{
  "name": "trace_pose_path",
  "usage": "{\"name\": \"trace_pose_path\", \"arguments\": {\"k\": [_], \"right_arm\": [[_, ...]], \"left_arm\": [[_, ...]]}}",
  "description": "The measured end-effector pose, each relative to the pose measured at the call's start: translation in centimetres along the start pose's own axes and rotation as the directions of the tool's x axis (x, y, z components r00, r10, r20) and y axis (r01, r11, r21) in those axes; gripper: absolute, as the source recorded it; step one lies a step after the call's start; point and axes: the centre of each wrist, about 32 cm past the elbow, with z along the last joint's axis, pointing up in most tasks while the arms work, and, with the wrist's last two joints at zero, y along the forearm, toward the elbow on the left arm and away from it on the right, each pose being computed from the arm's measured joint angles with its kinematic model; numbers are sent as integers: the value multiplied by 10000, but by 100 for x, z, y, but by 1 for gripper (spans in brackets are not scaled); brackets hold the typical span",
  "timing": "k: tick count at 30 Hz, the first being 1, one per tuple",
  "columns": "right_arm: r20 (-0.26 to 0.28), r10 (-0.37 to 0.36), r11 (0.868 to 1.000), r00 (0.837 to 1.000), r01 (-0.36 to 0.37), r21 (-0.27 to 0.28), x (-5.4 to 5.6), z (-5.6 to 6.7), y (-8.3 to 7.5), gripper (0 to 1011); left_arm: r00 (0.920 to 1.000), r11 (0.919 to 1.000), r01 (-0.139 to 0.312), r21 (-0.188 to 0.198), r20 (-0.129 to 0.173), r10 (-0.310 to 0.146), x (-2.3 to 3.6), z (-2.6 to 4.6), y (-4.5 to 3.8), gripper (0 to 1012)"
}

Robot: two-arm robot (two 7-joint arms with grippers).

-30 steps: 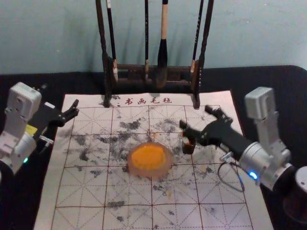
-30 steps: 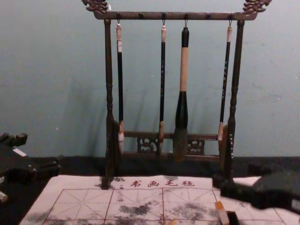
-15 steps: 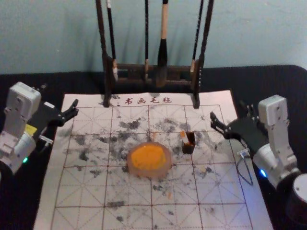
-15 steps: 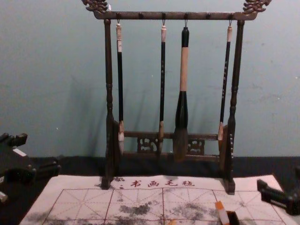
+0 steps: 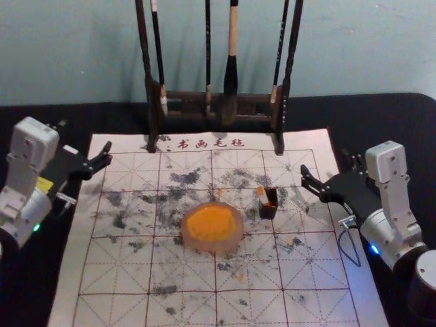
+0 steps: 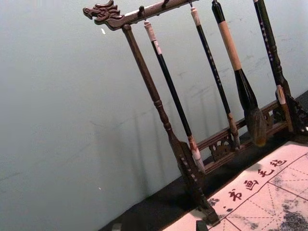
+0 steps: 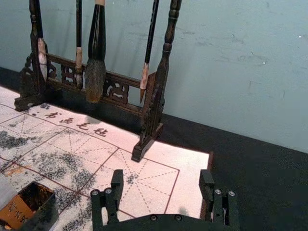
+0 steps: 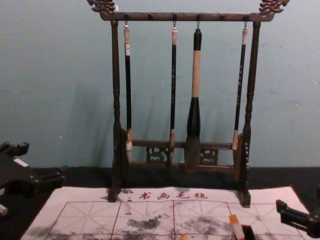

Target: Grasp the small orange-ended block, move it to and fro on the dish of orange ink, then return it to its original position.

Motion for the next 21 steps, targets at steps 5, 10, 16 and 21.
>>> {"name": "trace_pose_path", "arguments": {"k": [5,10,16,21], "right_arm": [[3,-4,10000,10000,4,18,0,4,-1,1000],[6,-7,10000,10000,7,32,0,7,-1,1000],[5,-13,10000,10000,13,41,-1,8,-2,1000],[4,-14,10000,10000,14,46,-1,10,-2,1000]], "left_arm": [[10000,10000,0,0,1,0,0,0,0,1001],[10000,10000,0,0,0,0,0,0,0,1002],[10000,10000,1,0,0,-1,0,0,0,1001],[10000,10000,0,0,1,0,0,0,0,1002]]}}
